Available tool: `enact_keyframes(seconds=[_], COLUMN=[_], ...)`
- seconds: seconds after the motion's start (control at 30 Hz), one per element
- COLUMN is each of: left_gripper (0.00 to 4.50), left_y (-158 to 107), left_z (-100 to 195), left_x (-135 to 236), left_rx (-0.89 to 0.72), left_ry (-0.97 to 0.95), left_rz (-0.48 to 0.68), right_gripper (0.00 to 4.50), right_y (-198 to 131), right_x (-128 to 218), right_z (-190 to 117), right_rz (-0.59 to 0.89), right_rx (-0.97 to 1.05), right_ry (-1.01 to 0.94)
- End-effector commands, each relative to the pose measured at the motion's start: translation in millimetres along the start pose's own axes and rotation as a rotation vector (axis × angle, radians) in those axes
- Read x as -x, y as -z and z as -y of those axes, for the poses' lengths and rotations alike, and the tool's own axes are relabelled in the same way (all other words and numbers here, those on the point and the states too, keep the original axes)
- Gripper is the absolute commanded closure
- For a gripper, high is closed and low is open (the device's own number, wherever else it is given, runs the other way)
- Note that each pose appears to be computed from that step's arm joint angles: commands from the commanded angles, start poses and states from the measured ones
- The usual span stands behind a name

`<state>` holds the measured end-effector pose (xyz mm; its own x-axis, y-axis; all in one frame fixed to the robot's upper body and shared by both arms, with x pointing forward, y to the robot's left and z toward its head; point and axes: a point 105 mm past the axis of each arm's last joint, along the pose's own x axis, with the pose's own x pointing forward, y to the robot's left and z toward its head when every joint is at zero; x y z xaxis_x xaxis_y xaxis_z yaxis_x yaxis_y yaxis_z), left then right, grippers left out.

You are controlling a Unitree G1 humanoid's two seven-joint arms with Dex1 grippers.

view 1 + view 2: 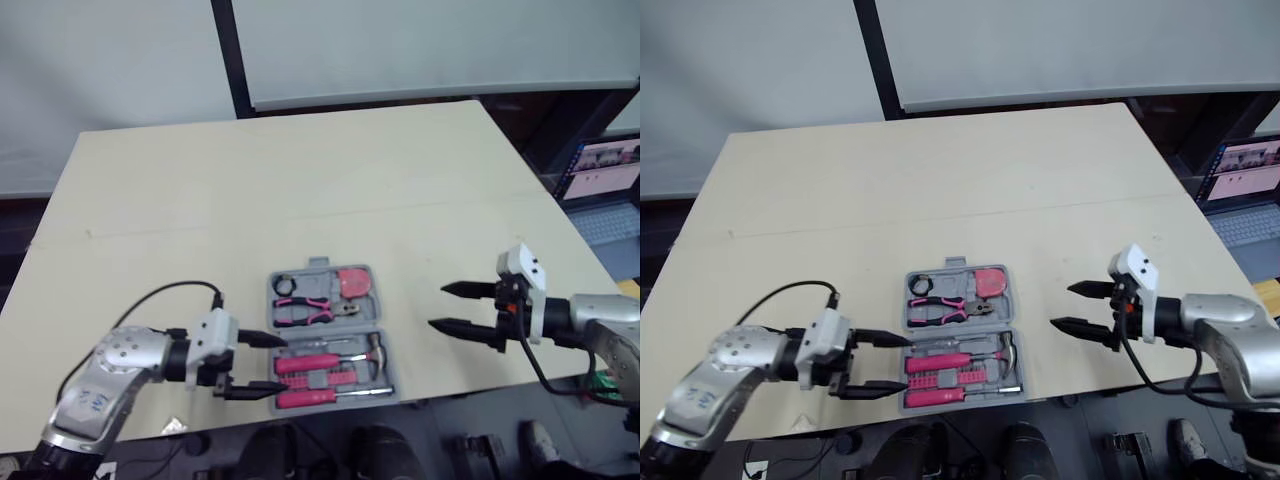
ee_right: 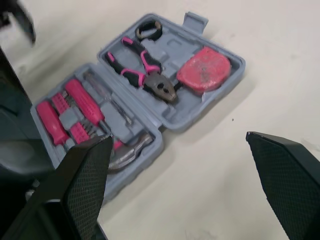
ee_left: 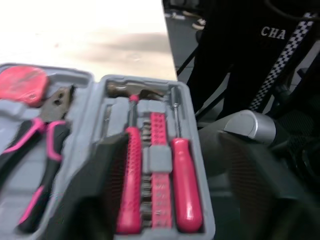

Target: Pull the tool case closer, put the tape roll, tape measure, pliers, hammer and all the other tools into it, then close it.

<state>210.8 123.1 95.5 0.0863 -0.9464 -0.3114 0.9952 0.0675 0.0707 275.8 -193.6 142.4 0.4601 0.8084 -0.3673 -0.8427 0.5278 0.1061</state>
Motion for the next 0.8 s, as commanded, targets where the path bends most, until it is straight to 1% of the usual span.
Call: enact_keyframes(seconds=[0.03,0.1,0.13,0.23,0.33,0.43,0.6,0.8], left_gripper=[3.4,4.38,4.45,4.45,4.45,4.45,4.45,4.45], left_y=[10,20,26,39,46,54,60,64], left_z=[2,-1,-1,-5,-7,-10,-14,-12], left_x=[-11,-16,-18,-23,-29,-36,-43,-47], left_rx=[-0.001,0.014,0.011,0.01,0.023,0.025,0.023,0.023], left_ry=[-0.001,-0.024,-0.024,-0.031,-0.03,-0.032,-0.036,-0.022], left_rz=[-0.003,-0.005,-0.014,-0.029,-0.026,-0.033,-0.029,-0.038], right_gripper=[0.0,0.0,0.0,0.0,0.0,0.0,0.0,0.0], right_y=[-3,1,3,9,12,15,18,18], right_x=[-10,-19,-23,-34,-44,-55,-64,-79], right_z=[1,2,4,8,11,21,30,36], right_rz=[0.021,0.015,0.008,0.004,-0.001,-0.013,-0.021,-0.022], right_rx=[-0.07,-0.129,-0.158,-0.261,-0.329,-0.4,-0.45,-0.488], right_ry=[-0.011,-0.015,-0.01,-0.005,0.007,0.055,0.086,0.111])
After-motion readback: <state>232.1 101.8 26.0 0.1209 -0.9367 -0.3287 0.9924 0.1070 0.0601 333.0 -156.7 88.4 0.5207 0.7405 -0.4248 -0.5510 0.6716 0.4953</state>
